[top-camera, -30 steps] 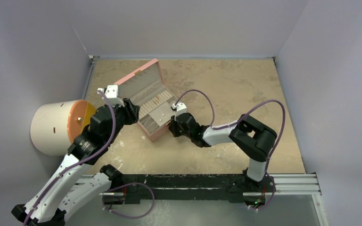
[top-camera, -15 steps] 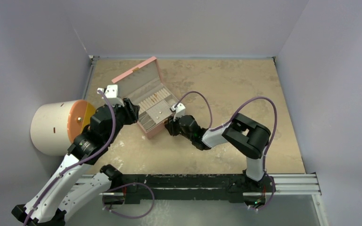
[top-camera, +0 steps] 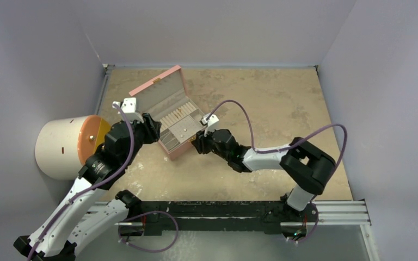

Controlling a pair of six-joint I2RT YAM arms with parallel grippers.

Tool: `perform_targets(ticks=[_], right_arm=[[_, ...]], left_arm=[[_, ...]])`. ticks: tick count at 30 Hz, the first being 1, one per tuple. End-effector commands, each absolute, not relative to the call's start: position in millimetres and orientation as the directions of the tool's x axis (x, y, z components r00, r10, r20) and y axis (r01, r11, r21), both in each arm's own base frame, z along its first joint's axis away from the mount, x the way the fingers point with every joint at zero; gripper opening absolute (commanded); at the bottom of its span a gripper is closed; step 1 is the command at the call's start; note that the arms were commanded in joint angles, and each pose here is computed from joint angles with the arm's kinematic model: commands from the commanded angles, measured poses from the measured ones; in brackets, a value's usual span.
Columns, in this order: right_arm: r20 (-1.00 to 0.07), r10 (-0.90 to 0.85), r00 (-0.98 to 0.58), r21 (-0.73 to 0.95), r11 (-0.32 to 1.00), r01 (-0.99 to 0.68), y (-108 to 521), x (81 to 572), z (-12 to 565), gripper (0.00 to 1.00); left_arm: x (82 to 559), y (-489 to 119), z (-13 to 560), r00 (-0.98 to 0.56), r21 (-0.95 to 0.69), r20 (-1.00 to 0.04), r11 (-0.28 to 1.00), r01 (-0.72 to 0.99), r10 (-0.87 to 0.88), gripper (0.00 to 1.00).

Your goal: Organize the mixed jewelry

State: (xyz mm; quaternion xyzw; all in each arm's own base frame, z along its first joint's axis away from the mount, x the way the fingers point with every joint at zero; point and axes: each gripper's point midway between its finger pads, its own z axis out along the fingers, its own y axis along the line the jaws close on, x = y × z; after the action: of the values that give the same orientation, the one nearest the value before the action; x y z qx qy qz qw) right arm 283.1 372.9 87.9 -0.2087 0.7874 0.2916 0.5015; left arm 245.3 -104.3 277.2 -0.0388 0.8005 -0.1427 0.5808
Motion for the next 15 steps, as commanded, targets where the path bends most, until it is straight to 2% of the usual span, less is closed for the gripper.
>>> perform_targets(ticks=[1, 6, 15], right_arm=[[-0.913, -0.049, -0.405, 0.244, 0.731, -0.638, 361, 273, 110, 0.41], [-0.892, -0.055, -0.448, 0.277, 0.716, -0.641, 351, 258, 127, 0.40], [-0.877, -0.012, -0.481, 0.329, 0.714, -0.618, 326, 236, 163, 0.37]], left_arm=[[252, -101, 286, -0.285, -0.287, -0.924, 0.955, 0.079, -0.255, 0.42], [261, -93, 298, -0.245, -0.294, -0.928, 0.956, 0.016, -0.281, 0.42], [290, -62, 348, -0.124, -0.228, -0.958, 0.950, -0.214, -0.258, 0.38]])
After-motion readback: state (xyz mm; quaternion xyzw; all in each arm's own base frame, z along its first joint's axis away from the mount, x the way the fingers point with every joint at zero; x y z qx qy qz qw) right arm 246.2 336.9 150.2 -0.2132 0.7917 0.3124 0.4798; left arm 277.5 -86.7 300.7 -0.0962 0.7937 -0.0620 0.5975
